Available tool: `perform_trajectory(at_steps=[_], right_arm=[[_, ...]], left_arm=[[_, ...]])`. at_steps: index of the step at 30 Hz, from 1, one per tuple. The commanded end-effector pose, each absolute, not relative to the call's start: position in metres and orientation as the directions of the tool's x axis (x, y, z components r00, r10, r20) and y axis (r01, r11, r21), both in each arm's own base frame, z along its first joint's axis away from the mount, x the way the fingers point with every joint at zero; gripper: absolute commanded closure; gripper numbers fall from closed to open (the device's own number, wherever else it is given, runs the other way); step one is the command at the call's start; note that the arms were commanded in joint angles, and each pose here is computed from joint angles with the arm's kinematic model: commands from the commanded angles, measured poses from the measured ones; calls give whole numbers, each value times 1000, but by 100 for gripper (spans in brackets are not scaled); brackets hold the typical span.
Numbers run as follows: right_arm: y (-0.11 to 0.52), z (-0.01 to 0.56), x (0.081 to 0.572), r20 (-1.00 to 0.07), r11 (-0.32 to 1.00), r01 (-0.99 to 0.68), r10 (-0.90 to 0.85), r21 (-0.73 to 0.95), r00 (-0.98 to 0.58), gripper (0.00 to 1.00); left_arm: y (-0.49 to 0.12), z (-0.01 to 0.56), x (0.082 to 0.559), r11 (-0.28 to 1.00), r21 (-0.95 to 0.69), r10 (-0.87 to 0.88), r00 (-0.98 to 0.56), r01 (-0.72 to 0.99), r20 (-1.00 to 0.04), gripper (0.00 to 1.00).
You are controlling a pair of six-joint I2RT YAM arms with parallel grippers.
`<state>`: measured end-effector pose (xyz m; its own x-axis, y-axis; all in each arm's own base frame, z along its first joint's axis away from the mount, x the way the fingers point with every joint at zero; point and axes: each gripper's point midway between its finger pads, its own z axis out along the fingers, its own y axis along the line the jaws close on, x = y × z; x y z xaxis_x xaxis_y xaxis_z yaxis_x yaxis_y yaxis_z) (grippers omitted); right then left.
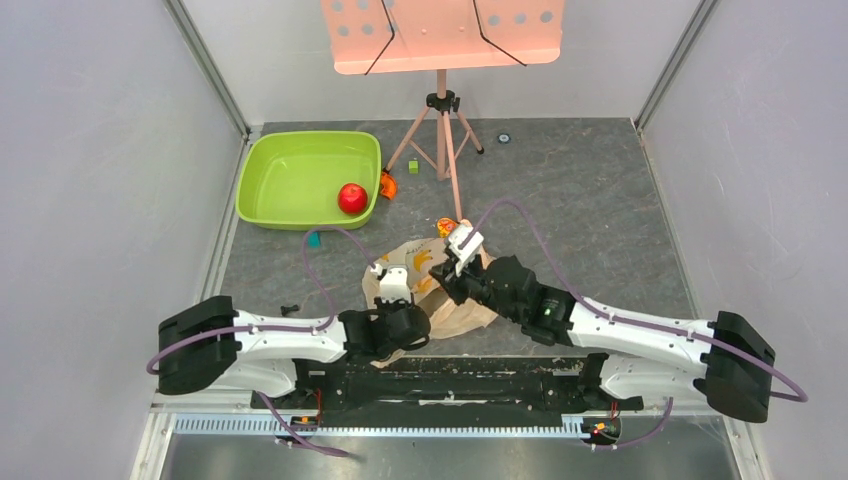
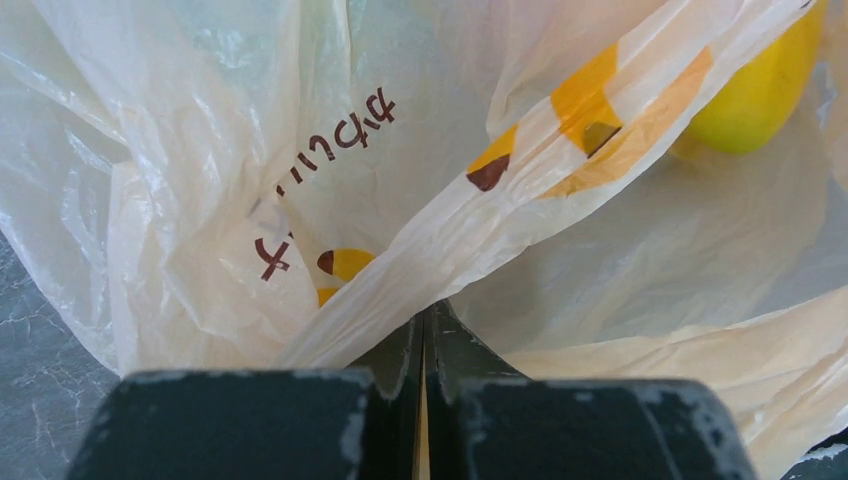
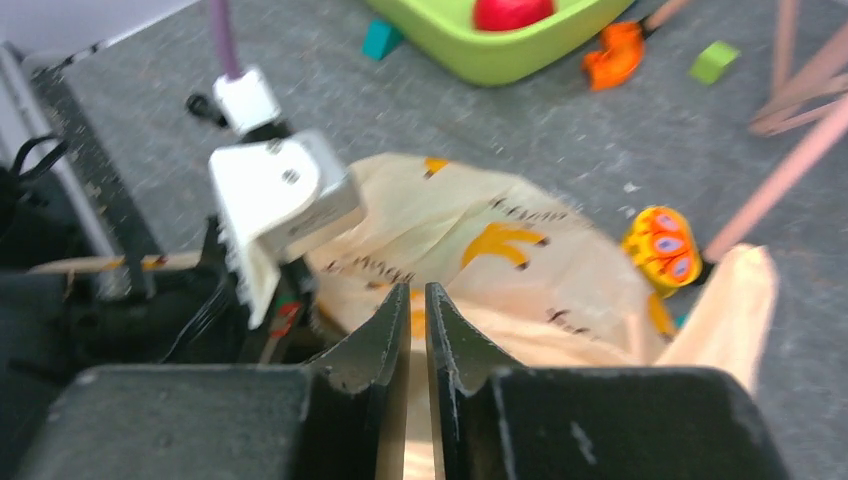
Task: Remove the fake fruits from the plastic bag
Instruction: Adjust the plastic bag at the center of the board.
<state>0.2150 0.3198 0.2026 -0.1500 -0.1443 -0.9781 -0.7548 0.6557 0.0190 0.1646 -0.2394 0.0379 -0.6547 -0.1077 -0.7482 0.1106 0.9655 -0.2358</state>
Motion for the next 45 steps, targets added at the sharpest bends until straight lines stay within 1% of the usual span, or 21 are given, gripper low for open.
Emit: perform_trajectory(at_steps=[1,8,11,19,27,32,39,42,45], right_arm=[[327,182,192,-968,617,-783,-139,79,-208,89],[326,139,186,-932,654,-751,-213,88,-294,91],[316,124,186,-917,697,-713,-235,72,-322,93],[290,73,160,-893,736,-662,-196,139,-405,94],[273,41,146,-877,764,-631,-206,133,-434,94],[271,29,141,-867,767,-625,-204,146,-454,94],[265,26,138,-867,772,-614,-185,164,-463,92],[267,29,138,-870,770,-617,-182,164,-458,91],[277,46,142,-887,759,-631,-168,162,-430,88]], left_arm=[[-247,52,175,963,-237,-113,-614,124,-781,97],[-250,53,189,971,-218,-116,-608,96,-786,94],[-246,51,201,973,-224,-138,-615,65,-777,92],[-245,59,232,976,-215,-146,-605,42,-783,92],[-243,93,249,979,-199,-147,-529,42,-836,93],[-224,111,268,984,-178,-159,-485,-8,-860,92],[-185,142,295,976,-207,-218,-413,-71,-884,92],[-186,156,297,975,-220,-210,-399,-22,-893,92],[-204,162,287,953,-288,-223,-417,98,-881,93]])
